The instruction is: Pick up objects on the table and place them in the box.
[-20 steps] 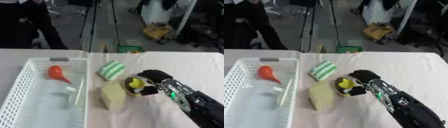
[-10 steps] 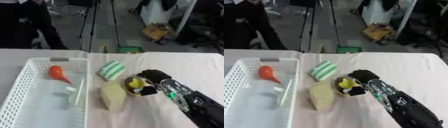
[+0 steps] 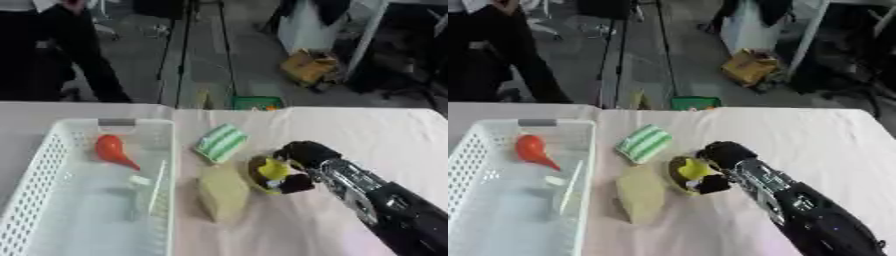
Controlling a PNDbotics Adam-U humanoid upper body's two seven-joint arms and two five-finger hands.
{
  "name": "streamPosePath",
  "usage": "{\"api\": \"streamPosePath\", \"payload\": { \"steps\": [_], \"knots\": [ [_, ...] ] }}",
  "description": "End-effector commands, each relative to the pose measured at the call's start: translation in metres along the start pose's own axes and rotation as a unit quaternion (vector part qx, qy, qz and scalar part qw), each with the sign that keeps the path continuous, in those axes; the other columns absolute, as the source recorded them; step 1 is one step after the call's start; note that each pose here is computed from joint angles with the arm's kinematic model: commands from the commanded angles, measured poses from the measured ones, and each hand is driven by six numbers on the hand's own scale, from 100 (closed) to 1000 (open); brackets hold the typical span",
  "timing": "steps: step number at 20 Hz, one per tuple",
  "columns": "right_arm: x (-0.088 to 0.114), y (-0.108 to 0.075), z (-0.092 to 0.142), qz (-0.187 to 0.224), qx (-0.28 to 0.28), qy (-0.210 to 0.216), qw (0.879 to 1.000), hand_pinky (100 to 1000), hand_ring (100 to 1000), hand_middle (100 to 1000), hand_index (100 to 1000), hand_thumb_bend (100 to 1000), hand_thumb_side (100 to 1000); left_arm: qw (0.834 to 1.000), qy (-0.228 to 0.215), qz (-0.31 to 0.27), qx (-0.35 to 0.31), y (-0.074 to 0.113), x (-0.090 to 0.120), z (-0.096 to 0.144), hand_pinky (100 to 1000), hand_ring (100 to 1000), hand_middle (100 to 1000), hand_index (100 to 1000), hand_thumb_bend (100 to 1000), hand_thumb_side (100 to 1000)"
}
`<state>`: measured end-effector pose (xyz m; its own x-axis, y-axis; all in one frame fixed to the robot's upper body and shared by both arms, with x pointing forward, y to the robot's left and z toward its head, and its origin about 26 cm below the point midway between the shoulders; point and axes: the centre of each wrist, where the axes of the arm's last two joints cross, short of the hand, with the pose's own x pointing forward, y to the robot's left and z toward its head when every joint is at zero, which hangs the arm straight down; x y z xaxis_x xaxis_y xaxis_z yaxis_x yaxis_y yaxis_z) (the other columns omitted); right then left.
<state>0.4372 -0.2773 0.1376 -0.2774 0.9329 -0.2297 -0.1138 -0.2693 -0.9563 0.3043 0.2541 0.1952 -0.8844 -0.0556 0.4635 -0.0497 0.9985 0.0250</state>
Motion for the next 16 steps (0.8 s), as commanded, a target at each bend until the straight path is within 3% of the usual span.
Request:
{"api": "streamPosePath", "payload": {
  "steps": [1,16],
  "knots": [
    [-0.0106,-0.0158,0.0044,0.019,-0.009,0.006,1.000,895,931,686,870,560,1000,1.000,-0.009,0.000,-0.003,0.0006,0.0045,-0.0046,960,935,1000,934,107,1000],
    [-0.0072,-0.0200,0.0058,0.022,0.001,-0.008,1.000,897,922,606,803,520,992,1.000,-0.007,0.004,-0.002,0.0001,0.0046,-0.0048,959,935,1000,935,110,1000]
  ]
}}
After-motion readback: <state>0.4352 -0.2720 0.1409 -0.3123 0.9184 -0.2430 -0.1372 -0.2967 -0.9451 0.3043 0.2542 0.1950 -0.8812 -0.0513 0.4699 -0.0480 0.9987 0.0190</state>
